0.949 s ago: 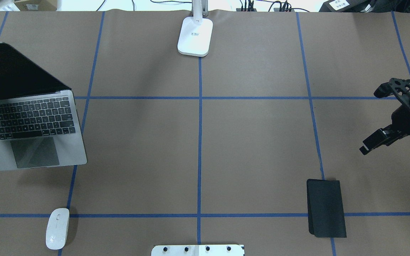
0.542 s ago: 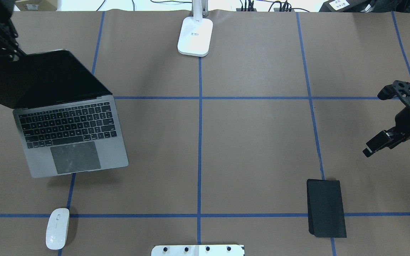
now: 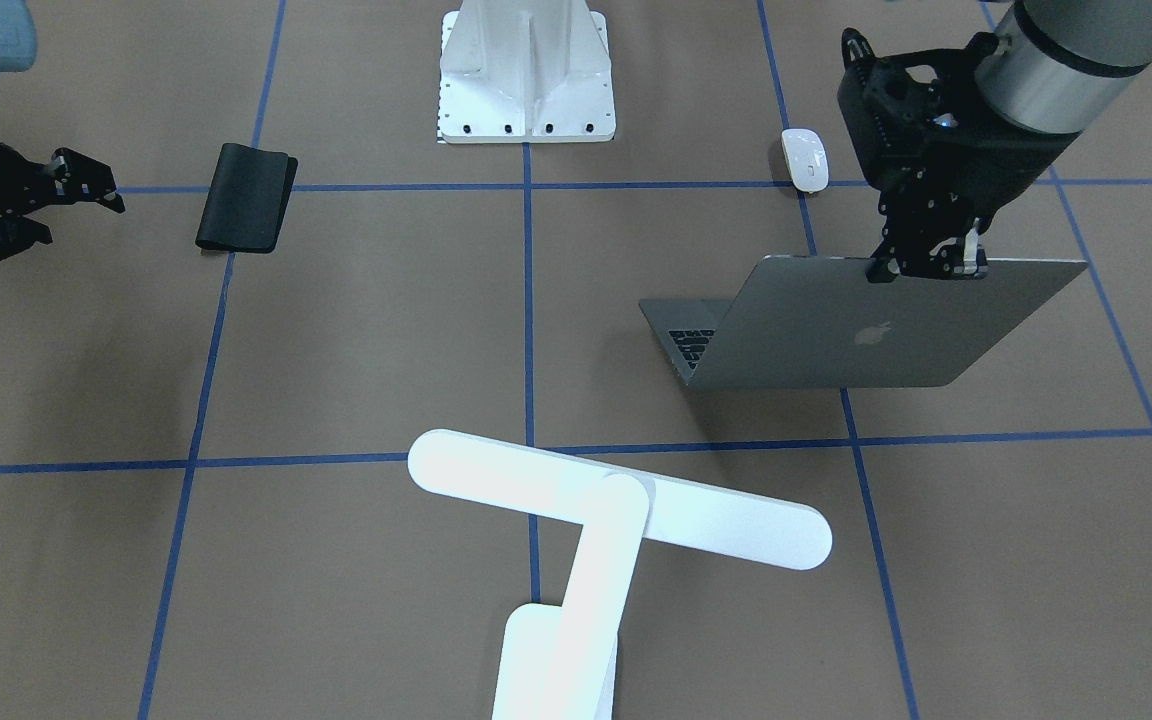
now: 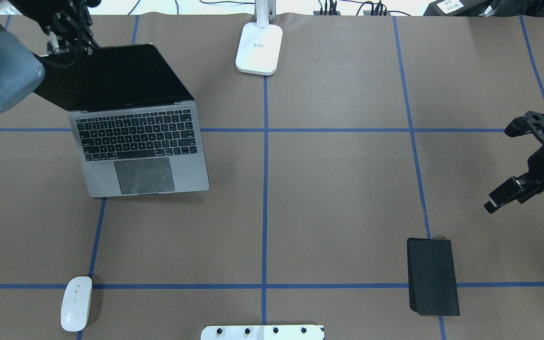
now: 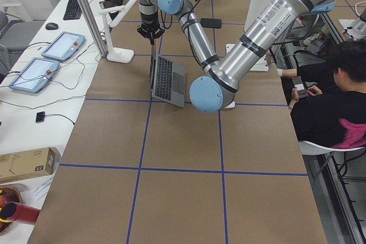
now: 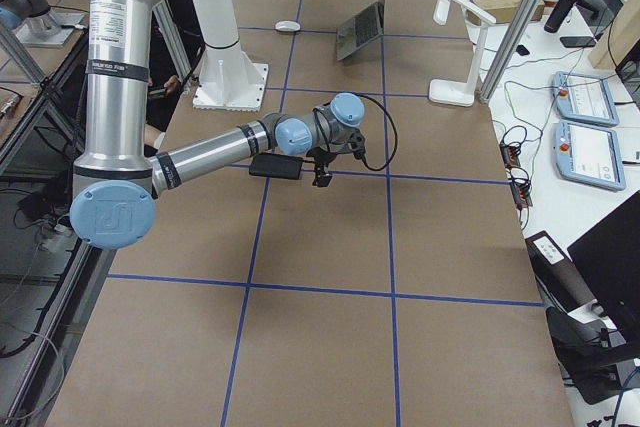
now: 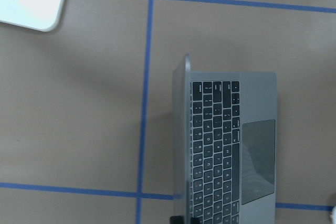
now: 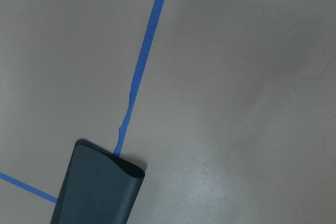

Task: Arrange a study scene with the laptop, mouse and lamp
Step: 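Slide the silver laptop with the left gripper toward the white lamp, then lift the laptop lid open with the left gripper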

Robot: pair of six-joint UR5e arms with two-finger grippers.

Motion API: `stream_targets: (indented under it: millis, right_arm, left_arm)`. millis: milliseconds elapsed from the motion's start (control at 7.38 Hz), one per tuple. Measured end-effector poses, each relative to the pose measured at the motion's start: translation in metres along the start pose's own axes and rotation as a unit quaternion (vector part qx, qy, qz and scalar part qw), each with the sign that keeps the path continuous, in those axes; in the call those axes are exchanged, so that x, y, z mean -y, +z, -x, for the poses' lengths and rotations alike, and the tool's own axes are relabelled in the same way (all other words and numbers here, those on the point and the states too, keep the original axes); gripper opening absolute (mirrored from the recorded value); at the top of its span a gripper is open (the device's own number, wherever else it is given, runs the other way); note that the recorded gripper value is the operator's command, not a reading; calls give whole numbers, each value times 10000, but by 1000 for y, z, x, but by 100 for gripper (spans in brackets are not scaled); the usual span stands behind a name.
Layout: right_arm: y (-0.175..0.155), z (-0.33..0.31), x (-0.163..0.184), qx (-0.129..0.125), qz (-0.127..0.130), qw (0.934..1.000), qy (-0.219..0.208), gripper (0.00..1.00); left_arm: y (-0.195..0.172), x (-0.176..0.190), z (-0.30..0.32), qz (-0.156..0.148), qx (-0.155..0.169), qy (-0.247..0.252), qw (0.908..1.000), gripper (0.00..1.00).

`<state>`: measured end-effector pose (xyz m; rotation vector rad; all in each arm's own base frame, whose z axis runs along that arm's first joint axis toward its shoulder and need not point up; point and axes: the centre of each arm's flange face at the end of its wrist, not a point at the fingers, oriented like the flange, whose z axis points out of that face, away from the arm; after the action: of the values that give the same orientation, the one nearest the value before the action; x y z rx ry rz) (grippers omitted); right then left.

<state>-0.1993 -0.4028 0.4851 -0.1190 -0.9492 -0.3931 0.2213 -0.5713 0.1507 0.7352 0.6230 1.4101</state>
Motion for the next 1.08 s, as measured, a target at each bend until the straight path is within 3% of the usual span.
stream_targets:
  millis: [271,542,1084]
  right_arm:
    - [0,-1,0,37,9,10000,16,100]
    - [-3,-2,1,106,1,9999,45,100]
    - [-6,-6,1,166,-22,9998,90,100]
  left_arm:
    - [-9,37,15,-48,107,125,9999,0]
    - [8,71,7,60,125,210,9997,0]
    - [25,96,9,235,223,247,9992,0]
